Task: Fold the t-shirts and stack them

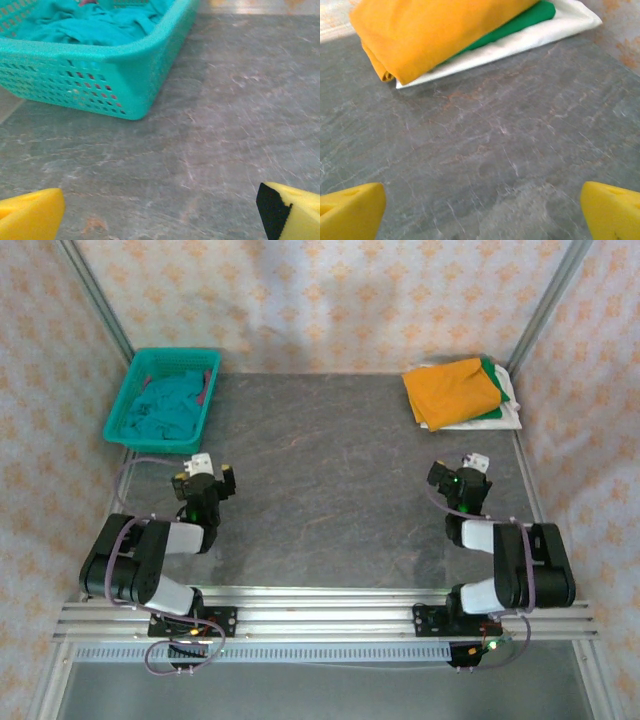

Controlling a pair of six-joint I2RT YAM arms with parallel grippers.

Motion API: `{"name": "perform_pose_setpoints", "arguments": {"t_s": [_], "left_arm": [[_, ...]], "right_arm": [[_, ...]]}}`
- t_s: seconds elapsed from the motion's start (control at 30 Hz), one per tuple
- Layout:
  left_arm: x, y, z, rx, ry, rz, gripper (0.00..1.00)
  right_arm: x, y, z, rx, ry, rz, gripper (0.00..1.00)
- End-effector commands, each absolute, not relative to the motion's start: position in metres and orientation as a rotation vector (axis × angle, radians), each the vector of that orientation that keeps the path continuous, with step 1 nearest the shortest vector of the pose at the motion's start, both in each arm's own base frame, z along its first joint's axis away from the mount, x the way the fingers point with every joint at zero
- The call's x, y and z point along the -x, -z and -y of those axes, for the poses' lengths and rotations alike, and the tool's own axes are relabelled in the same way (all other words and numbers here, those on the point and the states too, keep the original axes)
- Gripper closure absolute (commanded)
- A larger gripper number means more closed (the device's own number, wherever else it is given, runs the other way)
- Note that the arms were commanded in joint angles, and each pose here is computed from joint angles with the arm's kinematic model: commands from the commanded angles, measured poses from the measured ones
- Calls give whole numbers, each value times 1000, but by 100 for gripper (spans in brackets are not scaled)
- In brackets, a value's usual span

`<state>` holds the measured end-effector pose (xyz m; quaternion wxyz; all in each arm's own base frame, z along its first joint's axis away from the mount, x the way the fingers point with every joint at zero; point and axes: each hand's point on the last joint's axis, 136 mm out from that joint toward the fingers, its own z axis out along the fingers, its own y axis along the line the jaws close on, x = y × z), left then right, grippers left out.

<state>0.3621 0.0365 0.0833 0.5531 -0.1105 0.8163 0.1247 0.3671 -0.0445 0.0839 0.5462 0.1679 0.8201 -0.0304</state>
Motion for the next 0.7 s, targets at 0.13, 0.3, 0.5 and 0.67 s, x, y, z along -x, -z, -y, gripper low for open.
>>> {"name": "perform_pose_setpoints", "arguments": {"t_s": [0.13, 0.3, 0.5, 0.67], "left_arm": [[-391, -95, -30, 199, -209, -1963, 0], [-392, -95, -30, 199, -208, -1961, 0], [-392, -95, -30, 197, -208, -1961, 0], [-391, -95, -30, 199, -209, -1961, 0]], "right_arm": [[-394, -92, 34, -315, 35, -1887, 1], [-393, -93, 33, -314, 34, -1884, 1], [-397, -89, 30, -296, 29, -1925, 1], [-395, -91, 28, -284, 19, -1913, 1]]}}
